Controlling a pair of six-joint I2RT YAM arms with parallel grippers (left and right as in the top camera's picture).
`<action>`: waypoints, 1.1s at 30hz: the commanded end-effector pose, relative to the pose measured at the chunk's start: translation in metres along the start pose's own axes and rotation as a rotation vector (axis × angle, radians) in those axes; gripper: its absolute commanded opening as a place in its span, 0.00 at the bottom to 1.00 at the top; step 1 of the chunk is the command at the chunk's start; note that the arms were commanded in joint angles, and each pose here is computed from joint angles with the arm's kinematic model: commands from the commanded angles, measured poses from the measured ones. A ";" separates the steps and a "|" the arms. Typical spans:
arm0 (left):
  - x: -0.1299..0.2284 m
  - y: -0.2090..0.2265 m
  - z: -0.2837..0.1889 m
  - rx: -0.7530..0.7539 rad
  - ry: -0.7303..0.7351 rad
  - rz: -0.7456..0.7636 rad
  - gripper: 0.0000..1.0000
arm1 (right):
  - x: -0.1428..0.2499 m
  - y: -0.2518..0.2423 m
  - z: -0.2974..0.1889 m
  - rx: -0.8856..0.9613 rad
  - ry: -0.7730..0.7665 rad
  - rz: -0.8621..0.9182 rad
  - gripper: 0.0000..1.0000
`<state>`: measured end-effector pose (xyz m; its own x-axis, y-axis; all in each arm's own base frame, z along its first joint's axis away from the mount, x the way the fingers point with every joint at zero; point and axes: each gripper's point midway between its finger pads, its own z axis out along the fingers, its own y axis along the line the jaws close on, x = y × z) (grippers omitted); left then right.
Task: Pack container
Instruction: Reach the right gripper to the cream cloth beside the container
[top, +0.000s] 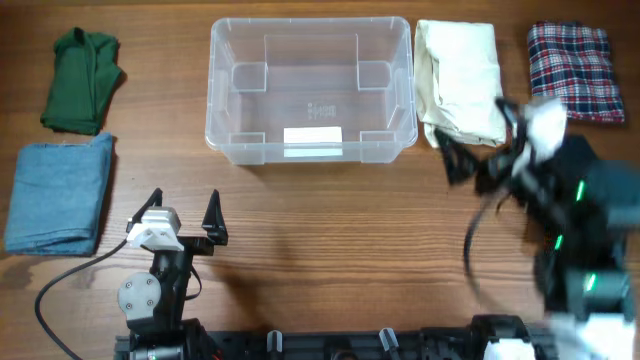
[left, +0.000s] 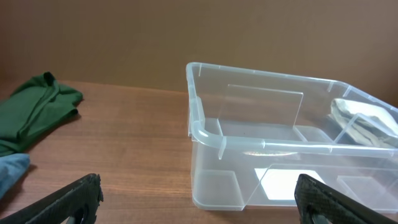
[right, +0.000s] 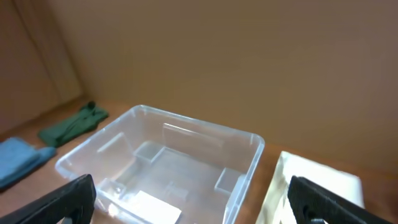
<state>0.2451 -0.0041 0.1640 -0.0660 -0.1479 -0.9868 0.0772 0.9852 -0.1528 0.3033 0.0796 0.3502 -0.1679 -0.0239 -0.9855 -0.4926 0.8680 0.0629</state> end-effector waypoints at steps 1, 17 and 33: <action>0.002 0.003 0.000 -0.015 -0.001 -0.014 1.00 | -0.041 0.002 0.029 -0.204 0.019 -0.090 1.00; 0.002 0.003 0.000 -0.015 -0.001 -0.014 1.00 | 0.044 -0.181 0.089 0.039 0.206 0.173 1.00; 0.002 0.003 0.000 -0.015 -0.001 -0.014 1.00 | 0.209 -0.263 0.101 0.158 0.456 0.449 1.00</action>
<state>0.2451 -0.0041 0.1638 -0.0664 -0.1479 -0.9868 0.0772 0.9852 -0.1529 0.4793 -0.0914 0.1350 -0.6675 0.2009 -0.7170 -0.2005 0.8788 0.4329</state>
